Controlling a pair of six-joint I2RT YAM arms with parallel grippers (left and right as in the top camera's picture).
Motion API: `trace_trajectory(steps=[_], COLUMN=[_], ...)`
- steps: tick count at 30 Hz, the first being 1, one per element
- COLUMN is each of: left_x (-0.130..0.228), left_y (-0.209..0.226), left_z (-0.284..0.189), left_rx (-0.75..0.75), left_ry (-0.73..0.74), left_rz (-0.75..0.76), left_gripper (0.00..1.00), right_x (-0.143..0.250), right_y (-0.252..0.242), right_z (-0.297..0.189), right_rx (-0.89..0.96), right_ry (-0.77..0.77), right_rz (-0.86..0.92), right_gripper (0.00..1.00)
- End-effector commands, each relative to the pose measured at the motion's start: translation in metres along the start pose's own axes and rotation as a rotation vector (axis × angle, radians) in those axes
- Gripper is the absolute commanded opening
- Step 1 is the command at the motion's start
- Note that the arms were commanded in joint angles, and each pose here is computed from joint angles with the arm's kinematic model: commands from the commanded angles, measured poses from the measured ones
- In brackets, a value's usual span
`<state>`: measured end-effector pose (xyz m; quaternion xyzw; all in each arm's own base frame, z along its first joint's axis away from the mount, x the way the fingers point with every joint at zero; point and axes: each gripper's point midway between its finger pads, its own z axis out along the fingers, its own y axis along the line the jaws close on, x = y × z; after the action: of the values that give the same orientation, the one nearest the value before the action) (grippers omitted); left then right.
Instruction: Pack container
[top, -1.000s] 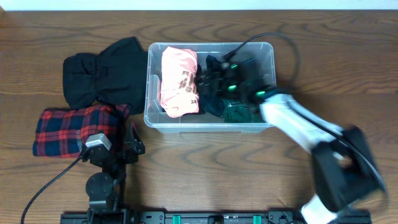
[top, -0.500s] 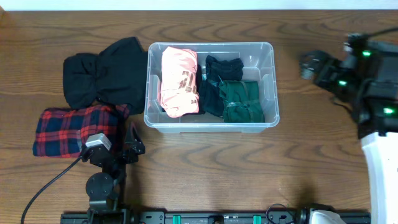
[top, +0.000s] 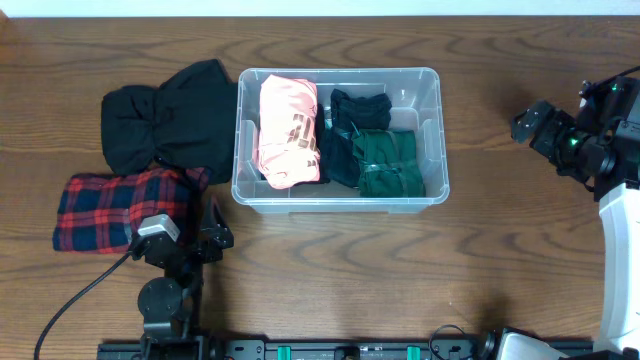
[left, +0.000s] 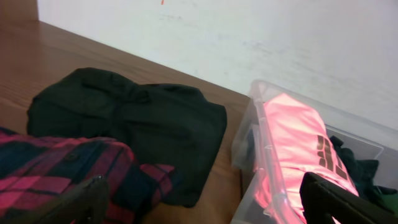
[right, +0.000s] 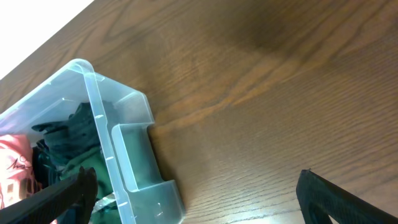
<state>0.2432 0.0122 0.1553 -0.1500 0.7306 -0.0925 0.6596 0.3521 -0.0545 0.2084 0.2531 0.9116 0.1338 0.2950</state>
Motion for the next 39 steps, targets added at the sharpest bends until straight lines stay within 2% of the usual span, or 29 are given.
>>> trace_trajectory(steps=[1, 5, 9, 11, 13, 18, 19, 21, 25, 30, 33, 39], left_x=[0.015, 0.021, 0.007, -0.008, -0.024, -0.079, -0.088, -0.11, -0.123, -0.083, -0.059, -0.029], left_y=[-0.001, -0.012, -0.008, -0.002, -0.007, -0.036, -0.038, -0.026, -0.008, 0.046, 0.07, 0.127], left_z=[0.002, -0.003, -0.016, -0.024, -0.027, -0.023, -0.022, -0.017, -0.01, -0.015, -0.005, 0.019], left_rx=[0.027, 0.08, -0.003, -0.095, -0.13, -0.127, -0.136, -0.221, -0.351, -0.626, -0.658, -0.622], left_ry=[0.037, 0.103, 0.175, 0.224, 0.289, 0.421, 0.435, 0.419, 0.421, 0.59, 0.707, 0.796], left_rz=[0.013, 0.009, -0.051, -0.111, -0.109, -0.106, -0.087, 0.041, 0.035, -0.219, -0.393, -0.735], left_gripper=[0.98, 0.98, 0.98, 0.98, 0.98, 0.98, 0.98, 0.98, 0.98, 0.98, 0.98, 0.98], right_x=[0.0, 0.0, 0.0, 0.0, 0.0, 0.0, 0.0, 0.0, 0.0, 0.0, 0.0, 0.0], right_y=[-0.005, -0.005, -0.005, -0.005, -0.005, -0.005, -0.005, -0.005, -0.005, -0.005, -0.005, -0.005], right_z=[0.001, 0.001, 0.001, 0.001, 0.001, 0.001, 0.001, 0.001, 0.001, 0.001, 0.001, 0.001], right_rx=[0.009, 0.009, 0.009, 0.009, 0.009, 0.009, 0.009, 0.009, 0.009, 0.009, 0.009, 0.009], right_ry=[0.004, 0.004, 0.004, 0.004, 0.004, 0.004, 0.004, 0.004, 0.004, 0.004, 0.004, 0.004], right_rz=[-0.012, -0.012, -0.012, -0.012, -0.012, -0.012, -0.012, -0.012, -0.012, -0.012, -0.012, -0.012], right_gripper=[0.99, 0.99, 0.99, 0.99, 0.99, 0.99, 0.99, 0.99, 0.99, 0.99, 0.99, 0.99])
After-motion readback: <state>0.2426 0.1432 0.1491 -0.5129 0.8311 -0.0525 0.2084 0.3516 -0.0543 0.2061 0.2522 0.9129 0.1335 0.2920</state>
